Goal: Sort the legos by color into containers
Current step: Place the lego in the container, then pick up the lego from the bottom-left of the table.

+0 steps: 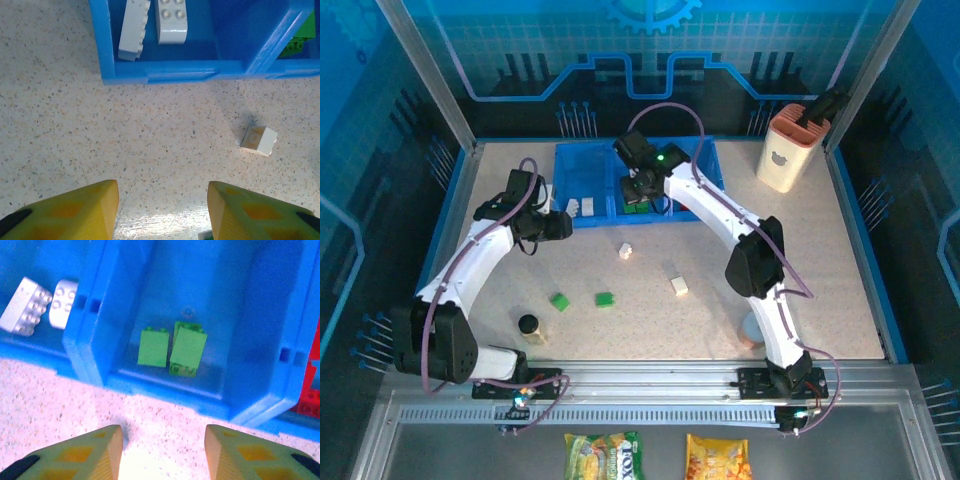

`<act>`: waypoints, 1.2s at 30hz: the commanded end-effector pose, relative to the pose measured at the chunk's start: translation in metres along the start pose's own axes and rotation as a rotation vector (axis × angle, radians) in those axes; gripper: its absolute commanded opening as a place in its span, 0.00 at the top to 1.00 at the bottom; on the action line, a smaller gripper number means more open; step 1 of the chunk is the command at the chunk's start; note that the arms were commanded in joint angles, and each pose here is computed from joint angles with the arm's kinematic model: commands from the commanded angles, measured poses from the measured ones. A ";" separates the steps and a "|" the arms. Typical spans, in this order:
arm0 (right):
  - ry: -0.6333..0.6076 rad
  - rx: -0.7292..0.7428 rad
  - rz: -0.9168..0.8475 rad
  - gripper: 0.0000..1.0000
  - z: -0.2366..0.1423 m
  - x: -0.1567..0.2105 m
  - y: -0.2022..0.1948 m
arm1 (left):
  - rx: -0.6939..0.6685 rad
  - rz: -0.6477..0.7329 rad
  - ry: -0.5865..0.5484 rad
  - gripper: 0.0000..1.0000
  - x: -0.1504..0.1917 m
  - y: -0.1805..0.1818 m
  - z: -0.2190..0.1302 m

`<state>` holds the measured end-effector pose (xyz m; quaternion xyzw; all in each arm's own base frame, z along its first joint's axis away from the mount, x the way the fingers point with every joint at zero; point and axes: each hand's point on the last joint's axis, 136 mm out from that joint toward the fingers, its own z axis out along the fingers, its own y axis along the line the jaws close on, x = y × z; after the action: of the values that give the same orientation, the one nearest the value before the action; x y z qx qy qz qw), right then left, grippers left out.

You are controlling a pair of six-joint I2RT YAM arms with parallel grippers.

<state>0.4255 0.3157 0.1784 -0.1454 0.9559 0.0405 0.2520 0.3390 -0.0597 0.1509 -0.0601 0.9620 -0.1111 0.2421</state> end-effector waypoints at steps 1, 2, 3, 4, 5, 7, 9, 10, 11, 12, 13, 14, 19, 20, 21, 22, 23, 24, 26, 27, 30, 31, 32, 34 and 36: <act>0.012 0.019 -0.028 0.52 -0.014 0.020 0.002 | -0.033 -0.050 0.051 0.49 0.008 0.004 -0.003; 0.012 0.016 -0.028 0.52 -0.016 0.024 0.003 | -0.039 -0.065 0.060 0.49 0.010 0.004 -0.005; 0.015 0.015 -0.026 0.52 -0.017 0.031 0.004 | -0.045 -0.087 0.075 0.49 0.013 0.005 -0.006; 0.016 0.011 -0.023 0.52 -0.019 0.035 0.004 | -0.051 -0.108 0.091 0.49 0.017 0.006 -0.006; 0.021 0.004 -0.020 0.52 -0.020 0.042 0.005 | -0.056 -0.138 0.106 0.48 0.021 0.006 -0.007; 0.029 0.001 -0.008 0.52 -0.021 0.053 0.003 | -0.056 -0.185 0.133 0.48 0.031 0.006 -0.008; 0.039 0.002 -0.001 0.53 -0.021 0.066 0.000 | -0.061 -0.234 0.141 0.47 0.042 0.007 -0.010; 0.044 0.004 0.003 0.53 -0.022 0.071 -0.002 | -0.066 -0.253 0.138 0.47 0.047 0.008 -0.011; 0.050 0.007 0.006 0.53 -0.022 0.077 -0.004 | -0.092 -0.281 0.132 0.47 0.053 0.012 -0.012; 0.055 0.010 0.009 0.53 -0.022 0.082 -0.006 | -0.111 -0.318 0.130 0.47 0.058 0.015 -0.012; 0.060 0.012 0.009 0.53 -0.022 0.086 -0.008 | -0.129 -0.345 0.132 0.47 0.064 0.018 -0.012; 0.065 0.016 0.012 0.53 -0.022 0.091 -0.010 | -0.151 -0.392 0.129 0.47 0.070 0.022 -0.012; 0.088 0.031 0.009 0.53 -0.023 0.111 -0.017 | -0.193 -0.511 0.162 0.46 0.105 0.029 -0.003; 0.091 0.035 0.007 0.53 -0.023 0.115 -0.018 | -0.194 -0.523 0.169 0.45 0.111 0.029 0.000; 0.099 0.039 0.004 0.53 -0.022 0.119 -0.019 | -0.199 -0.534 0.176 0.44 0.116 0.030 0.003; 0.101 0.041 0.004 0.53 -0.022 0.121 -0.019 | -0.204 -0.546 0.186 0.44 0.122 0.030 0.005; 0.106 0.046 0.001 0.53 -0.022 0.125 -0.020 | -0.210 -0.555 0.197 0.43 0.128 0.031 0.009; 0.110 0.050 -0.004 0.53 -0.021 0.128 -0.020 | -0.209 -0.562 0.210 0.41 0.134 0.030 0.012; 0.113 0.056 -0.009 0.53 -0.023 0.132 -0.020 | -0.212 -0.570 0.236 0.39 0.144 0.029 0.019; 0.114 0.058 -0.010 0.53 -0.023 0.134 -0.020 | -0.221 -0.573 0.249 0.38 0.150 0.030 0.022; 0.118 0.060 -0.018 0.54 -0.023 0.138 -0.018 | -0.238 -0.583 0.271 0.38 0.162 0.032 0.028; 0.119 0.061 -0.021 0.54 -0.023 0.138 -0.018 | -0.241 -0.587 0.275 0.38 0.165 0.033 0.031; 0.118 0.063 -0.025 0.54 -0.024 0.139 -0.017 | -0.241 -0.593 0.280 0.38 0.168 0.034 0.033; 0.118 0.065 -0.032 0.54 -0.025 0.139 -0.015 | -0.230 -0.601 0.297 0.39 0.173 0.033 0.039; 0.119 0.072 -0.037 0.54 -0.025 0.139 -0.016 | -0.226 -0.607 0.314 0.39 0.177 0.032 0.044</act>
<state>0.3047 0.2620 0.1199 -0.1618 0.9694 -0.0054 0.1843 0.2039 -0.0607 0.0348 -0.3396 0.9367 -0.0673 0.0515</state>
